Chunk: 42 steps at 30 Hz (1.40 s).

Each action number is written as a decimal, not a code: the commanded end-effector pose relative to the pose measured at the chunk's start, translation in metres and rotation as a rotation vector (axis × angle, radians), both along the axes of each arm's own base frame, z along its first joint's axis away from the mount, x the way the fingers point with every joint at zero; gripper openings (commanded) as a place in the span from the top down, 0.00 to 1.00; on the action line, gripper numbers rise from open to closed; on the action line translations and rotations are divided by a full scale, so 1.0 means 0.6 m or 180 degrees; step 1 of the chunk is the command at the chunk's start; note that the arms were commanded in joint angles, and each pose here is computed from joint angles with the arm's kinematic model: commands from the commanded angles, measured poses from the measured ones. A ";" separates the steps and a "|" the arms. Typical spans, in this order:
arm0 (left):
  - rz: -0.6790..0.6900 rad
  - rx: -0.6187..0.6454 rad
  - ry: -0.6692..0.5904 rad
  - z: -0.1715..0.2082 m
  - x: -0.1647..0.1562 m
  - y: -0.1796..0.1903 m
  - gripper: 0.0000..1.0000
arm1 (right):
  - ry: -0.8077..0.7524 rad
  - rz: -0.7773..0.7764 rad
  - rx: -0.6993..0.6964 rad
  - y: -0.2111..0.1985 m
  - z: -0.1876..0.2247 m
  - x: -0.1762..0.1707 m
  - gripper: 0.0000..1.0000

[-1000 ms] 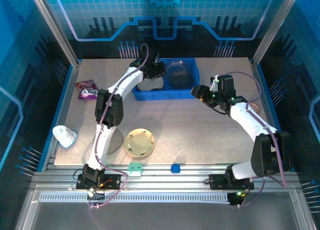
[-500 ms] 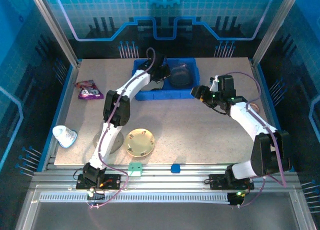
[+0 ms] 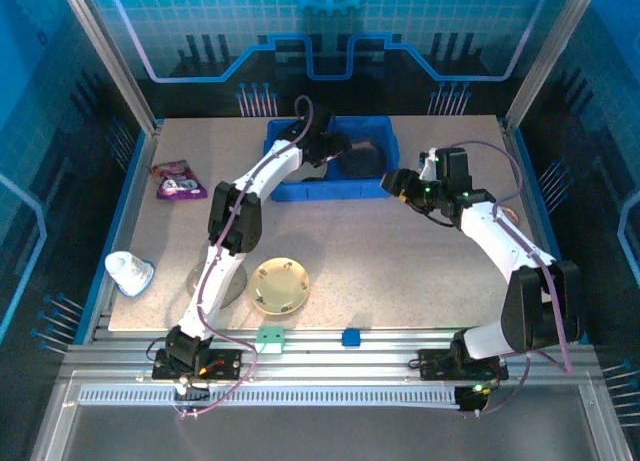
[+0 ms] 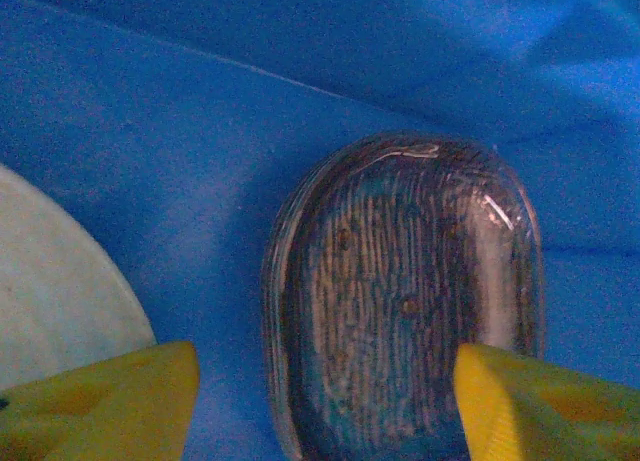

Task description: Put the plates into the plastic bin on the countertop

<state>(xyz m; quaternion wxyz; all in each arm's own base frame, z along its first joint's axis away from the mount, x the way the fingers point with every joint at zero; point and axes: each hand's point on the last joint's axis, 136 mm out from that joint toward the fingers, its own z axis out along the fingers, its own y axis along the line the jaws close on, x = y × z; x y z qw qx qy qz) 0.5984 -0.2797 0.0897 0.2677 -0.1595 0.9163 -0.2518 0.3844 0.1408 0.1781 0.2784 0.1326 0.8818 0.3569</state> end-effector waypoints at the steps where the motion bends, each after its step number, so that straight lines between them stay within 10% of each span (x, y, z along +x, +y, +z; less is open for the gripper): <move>1: -0.0076 0.0062 -0.0260 0.078 -0.001 0.002 0.20 | -0.0010 0.0064 -0.0074 0.008 0.007 0.002 0.31; 18: -0.0520 -0.0068 -0.0880 0.249 -0.064 -0.035 0.17 | -0.0262 0.0254 -0.0057 0.031 0.020 -0.019 0.33; 42: -0.1053 0.0407 -0.0920 0.254 -0.410 0.055 0.16 | -0.0102 0.1166 -0.0438 0.168 -0.053 -0.121 0.35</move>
